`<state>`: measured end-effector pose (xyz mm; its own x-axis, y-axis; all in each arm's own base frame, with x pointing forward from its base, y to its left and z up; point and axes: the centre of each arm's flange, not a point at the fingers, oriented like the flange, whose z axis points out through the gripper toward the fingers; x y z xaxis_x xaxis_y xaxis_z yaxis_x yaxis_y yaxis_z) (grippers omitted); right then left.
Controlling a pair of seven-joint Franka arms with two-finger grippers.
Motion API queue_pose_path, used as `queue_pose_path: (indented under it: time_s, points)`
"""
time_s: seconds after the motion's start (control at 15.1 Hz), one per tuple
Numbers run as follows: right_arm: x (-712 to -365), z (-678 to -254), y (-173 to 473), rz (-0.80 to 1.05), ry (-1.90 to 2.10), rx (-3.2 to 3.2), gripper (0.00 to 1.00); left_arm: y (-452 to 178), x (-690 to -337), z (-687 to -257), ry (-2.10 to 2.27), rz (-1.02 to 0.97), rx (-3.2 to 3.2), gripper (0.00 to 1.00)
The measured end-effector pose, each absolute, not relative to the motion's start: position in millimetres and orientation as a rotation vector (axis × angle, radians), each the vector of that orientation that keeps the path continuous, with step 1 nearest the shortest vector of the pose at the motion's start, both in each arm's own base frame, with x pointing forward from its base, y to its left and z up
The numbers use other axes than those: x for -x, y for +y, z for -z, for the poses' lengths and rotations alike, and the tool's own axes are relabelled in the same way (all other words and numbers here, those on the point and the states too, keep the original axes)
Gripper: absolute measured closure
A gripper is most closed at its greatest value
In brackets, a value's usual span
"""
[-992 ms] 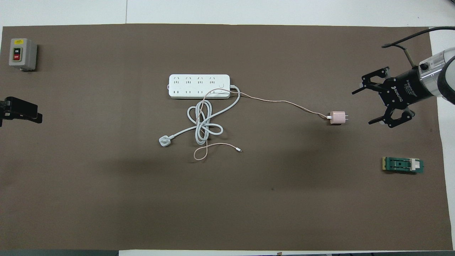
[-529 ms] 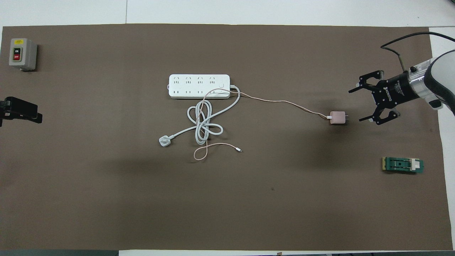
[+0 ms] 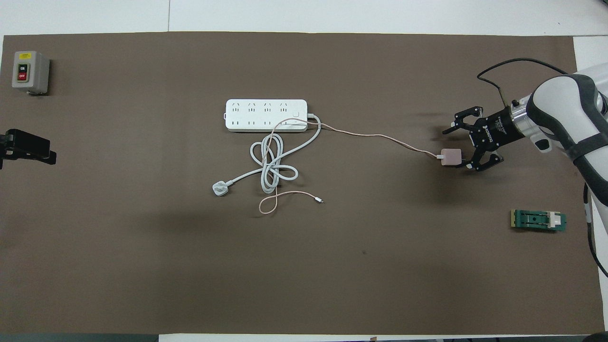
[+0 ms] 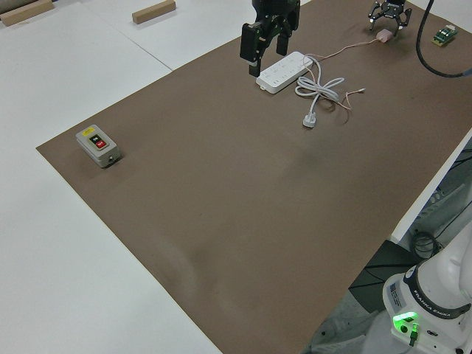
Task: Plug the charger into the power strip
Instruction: 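Close the right gripper on the pink charger and lift it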
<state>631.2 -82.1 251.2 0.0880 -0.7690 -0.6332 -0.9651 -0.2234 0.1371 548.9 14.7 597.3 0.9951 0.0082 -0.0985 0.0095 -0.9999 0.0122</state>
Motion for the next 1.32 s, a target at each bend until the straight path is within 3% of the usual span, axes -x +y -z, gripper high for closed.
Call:
queue_pose_path:
  time_s: [0.2,0.33,0.4,0.53,0.86,0.99,1.32]
  points:
    - [-631,-251,-87,-0.868,1.723,2.051,0.00,15,-549,-602,0.016,0.140,-3.126,0.00]
    - [-630,-251,-92,-0.859,1.707,2.057,0.15,15,-549,-604,0.014,0.132,-3.126,0.00]
    - [-629,-249,-95,-0.850,1.687,2.063,0.32,14,-549,-605,0.011,0.131,-3.127,0.00]
    - [-630,-250,-99,-0.819,1.652,2.060,0.52,11,-549,-605,0.003,0.130,-3.127,0.00]
    - [-631,-252,-95,-0.816,1.644,2.063,0.53,10,-549,-605,0.000,0.130,-3.127,0.00]
    - [-637,-270,-82,-0.824,1.663,2.054,0.53,10,-549,-605,0.001,0.130,-3.127,0.00]
    - [-665,-403,12,-0.807,1.669,2.087,0.53,12,-549,-605,0.005,0.128,-3.127,0.00]
